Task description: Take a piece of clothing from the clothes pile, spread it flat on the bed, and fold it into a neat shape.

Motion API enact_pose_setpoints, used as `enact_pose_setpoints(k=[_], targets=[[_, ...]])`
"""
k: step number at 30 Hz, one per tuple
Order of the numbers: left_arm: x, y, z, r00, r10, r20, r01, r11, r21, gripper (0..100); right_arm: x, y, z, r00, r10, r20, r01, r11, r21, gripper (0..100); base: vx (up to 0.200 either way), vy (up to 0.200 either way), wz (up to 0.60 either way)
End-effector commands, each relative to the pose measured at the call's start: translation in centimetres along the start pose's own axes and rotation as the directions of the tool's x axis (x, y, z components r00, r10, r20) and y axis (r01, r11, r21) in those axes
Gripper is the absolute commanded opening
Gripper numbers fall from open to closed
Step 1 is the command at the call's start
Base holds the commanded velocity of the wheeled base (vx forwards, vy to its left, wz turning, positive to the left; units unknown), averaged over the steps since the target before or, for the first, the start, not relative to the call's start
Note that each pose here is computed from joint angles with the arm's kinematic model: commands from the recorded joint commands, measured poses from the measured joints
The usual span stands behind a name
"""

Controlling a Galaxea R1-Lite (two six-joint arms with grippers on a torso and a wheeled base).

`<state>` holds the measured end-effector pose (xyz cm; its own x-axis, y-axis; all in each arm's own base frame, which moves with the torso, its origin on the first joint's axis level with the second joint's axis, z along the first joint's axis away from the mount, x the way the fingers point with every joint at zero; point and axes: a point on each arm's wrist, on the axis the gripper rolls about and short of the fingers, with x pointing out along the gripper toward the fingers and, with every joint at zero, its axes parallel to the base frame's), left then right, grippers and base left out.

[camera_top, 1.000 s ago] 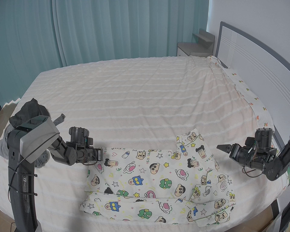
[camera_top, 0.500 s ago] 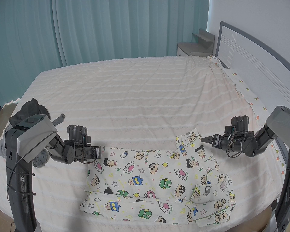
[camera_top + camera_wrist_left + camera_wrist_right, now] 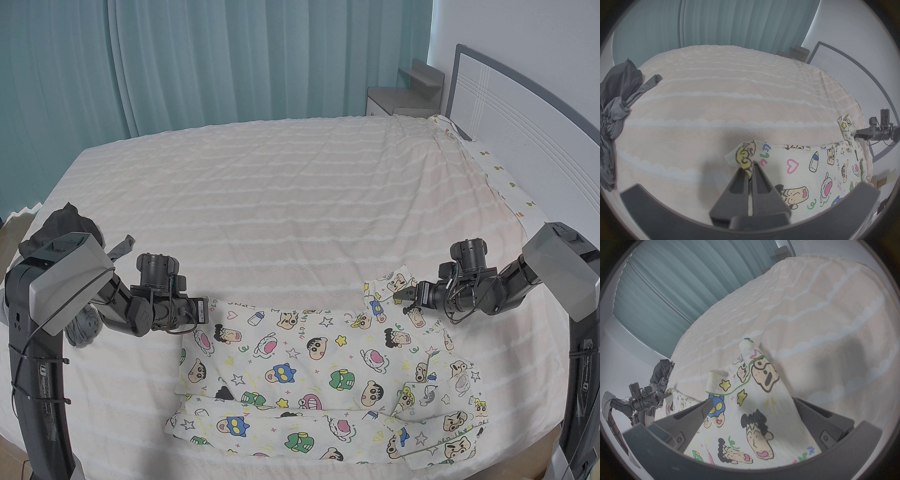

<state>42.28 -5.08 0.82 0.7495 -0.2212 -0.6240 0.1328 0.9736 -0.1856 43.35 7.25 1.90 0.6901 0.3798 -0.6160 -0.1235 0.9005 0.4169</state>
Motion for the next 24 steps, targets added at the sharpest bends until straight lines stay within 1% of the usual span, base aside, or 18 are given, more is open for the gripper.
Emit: enact_pose_setpoints(k=[1, 2, 3, 5, 6, 7, 12, 17, 18, 21, 24], targets=[[-0.2, -0.2, 0.2, 1.0, -0.002, 0.007, 0.002, 1.0, 0.003, 0, 1.3, 0.1, 0.2, 1.0, 0.005, -0.008, -0.005, 1.0, -0.004, 100, 0.0, 0.0, 0.0], [-0.3, -0.2, 0.3, 1.0, -0.002, 0.007, 0.002, 1.0, 0.003, 0, 1.5, 0.0, 0.3, 1.0, 0.004, -0.006, -0.004, 1.0, -0.004, 100, 0.0, 0.0, 0.0], [-0.4, -0.2, 0.3, 1.0, -0.002, 0.009, 0.002, 1.0, 0.003, 0, 1.6, 0.0, 0.4, 1.0, 0.004, -0.008, -0.004, 1.0, -0.003, 0, 0.0, 0.0, 0.0], [-0.5, -0.2, 0.3, 1.0, -0.004, 0.009, 0.004, 1.0, 0.003, 0, 1.6, 0.0, 0.4, 1.0, 0.003, -0.015, -0.003, 1.0, -0.001, 0, 0.0, 0.0, 0.0], [-0.5, -0.2, 0.3, 1.0, -0.002, 0.009, 0.002, 1.0, 0.003, 0, 1.6, -0.1, 0.3, 0.999, -0.008, -0.046, 0.008, 1.0, 0.009, 0, 0.0, 0.0, 0.0], [-0.5, -0.3, 0.3, 1.0, -0.005, 0.008, 0.005, 1.0, 0.004, 0, 1.6, -0.1, 0.2, 0.999, -0.01, -0.053, 0.01, 1.0, 0.011, 0, 0.0, 0.0, 0.0], [-0.6, -0.4, 0.4, 1.0, -0.005, 0.01, 0.005, 1.0, 0.005, 0, 1.5, -0.4, 0.5, 0.999, -0.011, -0.038, 0.011, 1.0, 0.021, 0, 0.0, 0.0, 0.0], [-0.8, -0.4, 0.5, 1.0, 0.013, 0.02, -0.013, 1.0, 0.007, 0, 1.3, -0.9, 1.0, 1.0, -0.008, 0.022, 0.007, 1.0, 0.014, 0, 0.0, 0.0, 0.0], [-1.0, -0.4, 0.7, 0.999, 0.022, 0.027, -0.023, 1.0, 0.008, 0, 1.1, -1.1, 1.3, 0.999, -0.006, 0.051, 0.005, 1.0, 0.012, 0, 0.0, 0.0, 0.0], [-1.3, -0.5, 0.8, 0.999, 0.028, 0.03, -0.028, 1.0, 0.008, 0, 0.7, -1.4, 1.4, 0.995, 0.002, 0.095, -0.003, 1.0, 0.008, 0, 0.0, 0.0, 0.0], [-1.7, -0.5, 1.1, 0.999, 0.028, 0.042, -0.028, 1.0, 0.007, 0, -0.1, -1.5, 1.2, 0.993, 0.005, 0.115, -0.006, 1.0, 0.009, 0, 0.0, 0.0, 0.0]])
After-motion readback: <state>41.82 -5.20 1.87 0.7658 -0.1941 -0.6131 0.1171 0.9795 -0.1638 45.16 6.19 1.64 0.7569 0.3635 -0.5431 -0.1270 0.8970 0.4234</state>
